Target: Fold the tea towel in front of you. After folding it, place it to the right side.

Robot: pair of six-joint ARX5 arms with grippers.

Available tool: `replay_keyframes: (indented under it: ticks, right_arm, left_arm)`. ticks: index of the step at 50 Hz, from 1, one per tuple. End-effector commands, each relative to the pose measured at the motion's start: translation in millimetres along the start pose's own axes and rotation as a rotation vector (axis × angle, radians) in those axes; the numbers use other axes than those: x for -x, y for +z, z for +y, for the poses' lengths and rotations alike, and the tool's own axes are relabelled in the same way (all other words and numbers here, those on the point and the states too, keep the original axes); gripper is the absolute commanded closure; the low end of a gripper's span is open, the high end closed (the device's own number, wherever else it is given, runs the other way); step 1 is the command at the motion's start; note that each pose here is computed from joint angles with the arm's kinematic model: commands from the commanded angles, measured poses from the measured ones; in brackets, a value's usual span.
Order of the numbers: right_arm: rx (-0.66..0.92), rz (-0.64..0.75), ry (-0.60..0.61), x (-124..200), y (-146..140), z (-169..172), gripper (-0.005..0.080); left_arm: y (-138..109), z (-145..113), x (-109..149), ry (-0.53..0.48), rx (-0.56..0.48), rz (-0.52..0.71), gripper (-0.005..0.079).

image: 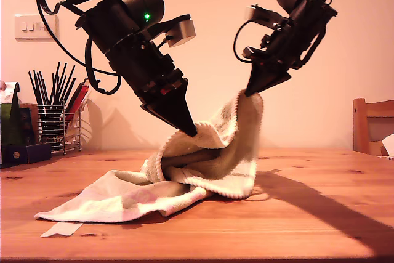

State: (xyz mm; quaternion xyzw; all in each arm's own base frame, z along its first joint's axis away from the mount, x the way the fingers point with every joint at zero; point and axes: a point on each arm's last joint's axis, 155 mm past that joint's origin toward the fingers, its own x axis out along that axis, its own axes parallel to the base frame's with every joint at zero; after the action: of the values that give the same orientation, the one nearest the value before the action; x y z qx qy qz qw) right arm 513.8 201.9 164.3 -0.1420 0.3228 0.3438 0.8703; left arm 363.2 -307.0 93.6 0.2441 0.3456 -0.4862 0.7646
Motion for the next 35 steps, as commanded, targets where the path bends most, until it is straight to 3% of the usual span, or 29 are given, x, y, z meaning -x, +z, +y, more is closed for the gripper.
replay_keyframes:
  ticks: [1,13,19,27,35]
  right_arm:
    - [0.014,-0.024,0.002,5,11,5,0.0765]
    - [0.007,-0.006,0.007,5,7,7,0.0765]
    - [0.004,-0.003,0.001,6,5,4,0.0765]
    - [0.007,0.004,-0.014,6,4,2,0.0765]
    - [0.022,-0.018,-0.024,8,14,3,0.0765]
  left_arm:
    - [0,-2,1,0.0,0.004,-0.007,0.0763]
    - [0,15,14,0.086,0.06,0.006,0.0763]
    - [11,34,42,0.189,0.057,-0.025,0.0763]
    - [32,71,99,0.352,0.071,-0.131,0.0764]
    - [16,110,130,0.467,0.133,-0.134,0.0764]
